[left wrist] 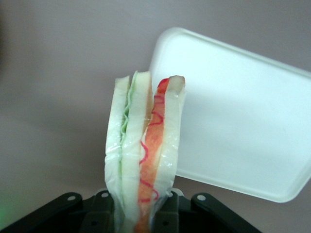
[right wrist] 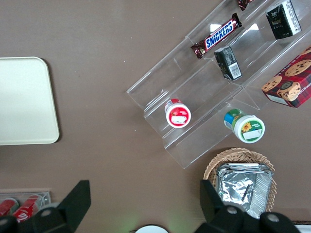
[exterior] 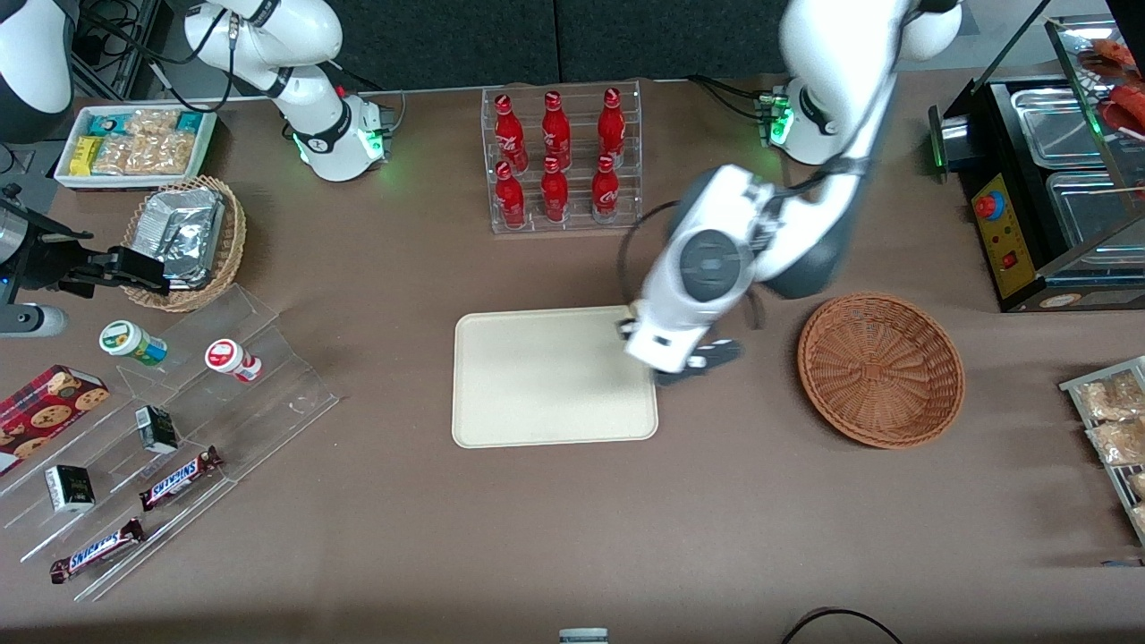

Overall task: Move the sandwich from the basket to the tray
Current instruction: 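Lift the sandwich with the left gripper and carry it over the tray, then lower the sandwich onto the tray and open the left gripper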

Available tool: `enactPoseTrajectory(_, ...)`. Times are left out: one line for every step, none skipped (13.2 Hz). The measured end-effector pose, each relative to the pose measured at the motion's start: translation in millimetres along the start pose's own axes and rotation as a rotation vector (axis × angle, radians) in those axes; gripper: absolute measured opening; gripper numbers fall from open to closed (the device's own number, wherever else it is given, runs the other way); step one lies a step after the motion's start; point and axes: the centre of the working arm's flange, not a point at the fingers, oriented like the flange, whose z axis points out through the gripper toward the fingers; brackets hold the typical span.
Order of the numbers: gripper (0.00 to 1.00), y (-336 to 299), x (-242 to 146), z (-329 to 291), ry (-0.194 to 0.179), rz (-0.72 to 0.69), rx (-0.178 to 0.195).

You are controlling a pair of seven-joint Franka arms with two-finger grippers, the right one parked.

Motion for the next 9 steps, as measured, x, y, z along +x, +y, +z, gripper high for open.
enactPoseTrajectory(0.20, 23, -12, 18, 0.014, 0.033, -0.006)
enactPoseTrajectory(0.20, 40, -20, 34, 0.030, 0.059, -0.015)
enactPoseTrajectory(0.20, 51, -25, 49, 0.045, 0.083, -0.026)
enactPoseTrajectory(0.20, 58, -27, 62, 0.055, 0.123, -0.032)
enactPoseTrajectory(0.20, 62, -27, 74, 0.057, 0.175, -0.030)
enactPoseTrajectory(0.20, 65, -27, 86, 0.055, 0.223, -0.026)
enactPoseTrajectory(0.20, 69, -25, 94, 0.055, 0.251, -0.025)
enactPoseTrajectory(0.20, 72, -23, 100, 0.055, 0.266, -0.023)
enactPoseTrajectory(0.20, 75, -19, 107, 0.055, 0.274, -0.020)
